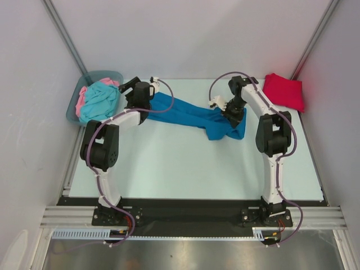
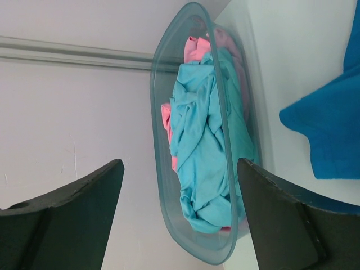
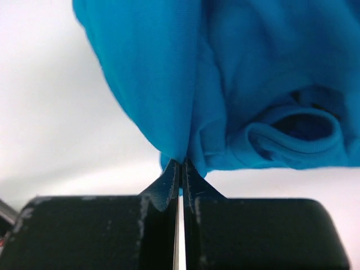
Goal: Fold and stack the t-shirts
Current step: Flatten the tshirt out
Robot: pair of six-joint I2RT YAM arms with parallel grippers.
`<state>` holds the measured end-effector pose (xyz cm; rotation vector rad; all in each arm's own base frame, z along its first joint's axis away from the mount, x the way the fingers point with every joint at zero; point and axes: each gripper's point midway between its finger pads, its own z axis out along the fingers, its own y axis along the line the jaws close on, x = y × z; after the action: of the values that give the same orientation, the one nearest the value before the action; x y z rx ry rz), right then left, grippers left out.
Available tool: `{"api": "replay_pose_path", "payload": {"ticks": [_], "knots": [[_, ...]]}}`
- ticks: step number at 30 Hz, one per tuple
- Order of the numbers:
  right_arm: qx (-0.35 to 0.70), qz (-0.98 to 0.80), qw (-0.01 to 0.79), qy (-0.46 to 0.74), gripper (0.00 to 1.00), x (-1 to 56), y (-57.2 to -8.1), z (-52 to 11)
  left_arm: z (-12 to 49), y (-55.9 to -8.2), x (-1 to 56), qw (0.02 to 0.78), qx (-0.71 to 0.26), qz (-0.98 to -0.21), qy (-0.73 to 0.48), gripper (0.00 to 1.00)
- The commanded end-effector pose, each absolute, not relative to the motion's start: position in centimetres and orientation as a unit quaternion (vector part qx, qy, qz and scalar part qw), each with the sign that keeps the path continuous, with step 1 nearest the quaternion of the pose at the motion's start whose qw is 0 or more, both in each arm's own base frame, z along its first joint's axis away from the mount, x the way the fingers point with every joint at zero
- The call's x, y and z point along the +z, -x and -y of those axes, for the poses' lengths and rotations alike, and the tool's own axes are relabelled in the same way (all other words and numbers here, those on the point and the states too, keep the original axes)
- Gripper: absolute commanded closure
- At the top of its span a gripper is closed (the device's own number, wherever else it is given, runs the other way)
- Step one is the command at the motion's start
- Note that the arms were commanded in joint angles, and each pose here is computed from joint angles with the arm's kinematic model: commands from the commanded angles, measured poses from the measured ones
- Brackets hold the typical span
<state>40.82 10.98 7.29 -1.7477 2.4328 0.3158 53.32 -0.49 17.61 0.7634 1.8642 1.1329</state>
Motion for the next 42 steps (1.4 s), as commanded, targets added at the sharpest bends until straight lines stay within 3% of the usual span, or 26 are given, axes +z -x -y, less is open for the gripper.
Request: {"api": "replay_pose_path", "payload": {"ticks": [1,11,17,19,23,32,42], "knots": [[0.062,-0.811,0.119,0.57,1.0,9.8,-43.9,-10.9,0.6,-54.3,19.0,0.422,0.449,-0.737,-0.278,0.12],[-0.016,-0.78,0.189,0.596,0.98,9.8,-50.2,-13.2,1.6,-54.7,18.5,0.419,0.444,-0.74,-0.282,0.12],[-0.057,-0.786,0.186,0.587,0.96,5.6,-53.0,-13.1,1.7,-54.3,18.0,0.414,0.441,-0.744,-0.282,0.12],[-0.09,-0.792,0.205,0.568,0.91,5.2,-54.5,-12.8,1.8,-54.2,17.9,0.413,0.44,-0.746,-0.281,0.12],[-0.127,-0.795,0.242,0.542,0.7,6.2,-55.9,-12.6,1.6,-53.9,17.8,0.41,0.44,-0.749,-0.278,0.12],[-0.153,-0.778,0.294,0.534,0.59,12.6,-54.9,-12.3,2.0,-54.0,17.9,0.413,0.438,-0.749,-0.276,0.12],[-0.094,-0.774,0.224,0.585,0.58,12.6,-47.8,-11.7,2.3,-54.0,17.9,0.411,0.44,-0.748,-0.278,0.12]]}}
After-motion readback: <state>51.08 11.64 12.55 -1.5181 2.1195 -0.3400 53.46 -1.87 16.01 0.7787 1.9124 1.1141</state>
